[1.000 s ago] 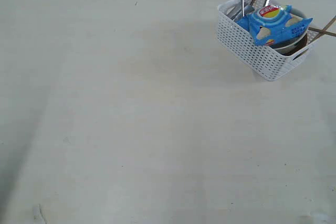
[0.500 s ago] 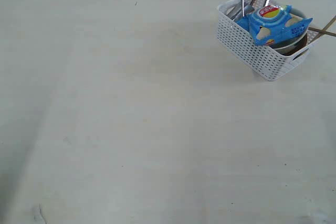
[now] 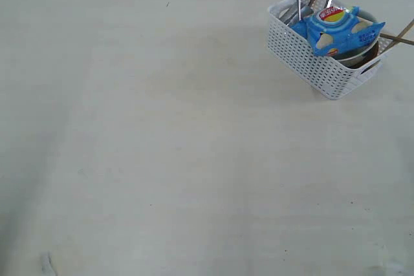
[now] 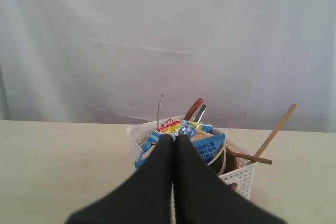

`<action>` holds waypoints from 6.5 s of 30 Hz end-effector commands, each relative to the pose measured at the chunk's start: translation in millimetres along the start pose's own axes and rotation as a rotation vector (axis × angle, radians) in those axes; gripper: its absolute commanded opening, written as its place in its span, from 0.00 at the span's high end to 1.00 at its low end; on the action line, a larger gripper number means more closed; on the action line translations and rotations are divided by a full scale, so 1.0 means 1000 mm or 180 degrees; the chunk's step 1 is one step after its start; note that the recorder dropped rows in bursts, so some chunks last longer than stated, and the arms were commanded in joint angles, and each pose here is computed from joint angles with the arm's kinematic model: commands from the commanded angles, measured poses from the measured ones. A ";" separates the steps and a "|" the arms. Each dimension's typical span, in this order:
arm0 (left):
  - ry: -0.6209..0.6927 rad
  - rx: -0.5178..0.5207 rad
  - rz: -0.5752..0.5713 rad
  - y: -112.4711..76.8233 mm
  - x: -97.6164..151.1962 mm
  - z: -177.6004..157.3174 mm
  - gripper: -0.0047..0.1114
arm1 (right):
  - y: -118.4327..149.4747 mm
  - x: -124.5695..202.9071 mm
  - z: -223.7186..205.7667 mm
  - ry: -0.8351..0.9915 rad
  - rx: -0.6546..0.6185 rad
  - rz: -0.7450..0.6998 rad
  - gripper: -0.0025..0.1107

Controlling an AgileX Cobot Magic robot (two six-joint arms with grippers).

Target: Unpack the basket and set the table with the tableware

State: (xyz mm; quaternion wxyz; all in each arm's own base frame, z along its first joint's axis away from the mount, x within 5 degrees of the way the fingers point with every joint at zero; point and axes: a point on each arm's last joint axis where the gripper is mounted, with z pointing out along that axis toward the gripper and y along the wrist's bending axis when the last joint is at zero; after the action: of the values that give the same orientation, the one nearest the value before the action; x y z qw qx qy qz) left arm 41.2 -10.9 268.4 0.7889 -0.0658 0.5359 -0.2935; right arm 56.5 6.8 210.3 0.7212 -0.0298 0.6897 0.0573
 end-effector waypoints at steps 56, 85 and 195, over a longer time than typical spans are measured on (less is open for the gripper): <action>0.1492 -0.0926 -0.0195 0.036 0.064 -0.019 0.96 | 0.003 -0.122 0.006 -0.0881 -0.0332 0.2276 0.98; 0.1331 -0.0635 0.0617 0.033 0.057 -0.015 0.96 | 0.015 -0.169 0.158 0.1742 -0.0108 0.0335 0.98; 0.1412 -0.0625 0.0793 0.034 0.059 -0.016 0.96 | 0.088 0.065 0.278 0.4325 -0.0516 -0.0054 0.81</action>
State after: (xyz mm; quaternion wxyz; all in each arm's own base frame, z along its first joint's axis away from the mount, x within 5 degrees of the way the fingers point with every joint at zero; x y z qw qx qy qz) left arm 55.3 -11.1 201.3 0.6718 -0.0157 0.7246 -0.1530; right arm 323.3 132.8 162.5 0.1209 -0.1227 0.9820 0.0778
